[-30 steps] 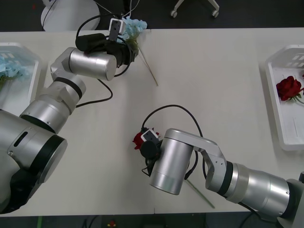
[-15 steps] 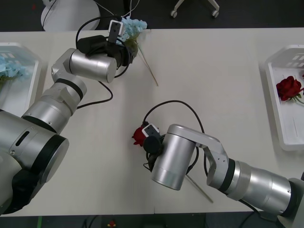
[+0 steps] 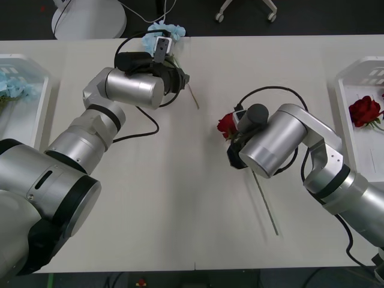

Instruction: Put the red flowers into the right box and the blue flowers into the left box

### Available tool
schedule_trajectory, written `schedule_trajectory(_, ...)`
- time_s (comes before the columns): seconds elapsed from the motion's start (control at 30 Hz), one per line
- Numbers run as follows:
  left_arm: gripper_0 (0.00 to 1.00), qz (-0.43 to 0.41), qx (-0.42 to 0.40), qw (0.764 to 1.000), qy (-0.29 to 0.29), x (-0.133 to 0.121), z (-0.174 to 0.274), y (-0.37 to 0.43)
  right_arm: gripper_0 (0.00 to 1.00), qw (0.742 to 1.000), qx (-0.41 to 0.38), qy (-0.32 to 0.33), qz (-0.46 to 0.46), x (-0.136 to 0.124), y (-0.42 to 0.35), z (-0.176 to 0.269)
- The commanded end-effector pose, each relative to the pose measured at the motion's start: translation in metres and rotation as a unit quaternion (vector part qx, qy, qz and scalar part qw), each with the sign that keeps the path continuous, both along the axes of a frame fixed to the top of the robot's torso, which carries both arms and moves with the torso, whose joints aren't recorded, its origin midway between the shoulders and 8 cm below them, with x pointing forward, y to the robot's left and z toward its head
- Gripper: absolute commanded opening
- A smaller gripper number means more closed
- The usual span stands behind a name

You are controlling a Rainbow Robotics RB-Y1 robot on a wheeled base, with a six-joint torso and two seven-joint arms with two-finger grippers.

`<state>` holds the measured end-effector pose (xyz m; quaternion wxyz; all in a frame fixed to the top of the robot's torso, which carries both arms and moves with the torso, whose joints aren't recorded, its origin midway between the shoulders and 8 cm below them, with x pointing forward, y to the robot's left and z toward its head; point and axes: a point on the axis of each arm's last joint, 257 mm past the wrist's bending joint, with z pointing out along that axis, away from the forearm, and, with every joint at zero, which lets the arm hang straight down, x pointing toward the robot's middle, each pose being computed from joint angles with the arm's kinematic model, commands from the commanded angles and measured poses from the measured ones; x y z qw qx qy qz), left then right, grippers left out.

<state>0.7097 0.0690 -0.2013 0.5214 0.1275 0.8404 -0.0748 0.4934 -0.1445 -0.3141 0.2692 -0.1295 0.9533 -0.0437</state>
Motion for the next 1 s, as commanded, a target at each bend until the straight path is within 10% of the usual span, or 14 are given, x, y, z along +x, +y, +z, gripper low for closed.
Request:
schedule_trajectory(0.03, 1.00, 0.021, -0.064, 0.998, -0.011, 0.006, 0.020, -0.007, 0.00, 0.998, 0.034, -0.014, -0.041, 0.017, -0.040, 0.013)
schedule_trajectory(0.23, 1.00, -0.006, -0.039, 0.999, 0.006, -0.009, -0.002, -0.031, 0.03, 0.995, 0.047, -0.016, -0.082, 0.023, -0.072, 0.017)
schedule_trajectory(0.33, 1.00, -0.016, -0.036, 0.999, 0.029, -0.018, -0.014, -0.045, 0.56, 0.995, 0.039, -0.010, -0.088, 0.020, -0.083, 0.003)
schedule_trajectory(0.57, 1.00, -0.037, -0.043, 0.997, 0.048, -0.035, -0.025, -0.080, 0.93, 0.996, 0.033, -0.006, -0.078, 0.018, -0.084, -0.009)
schedule_trajectory(1.0, 1.00, -0.062, 0.021, 0.993, 0.102, -0.063, -0.062, -0.092, 0.97, 0.998, 0.019, -0.010, -0.058, 0.015, -0.065, -0.016)
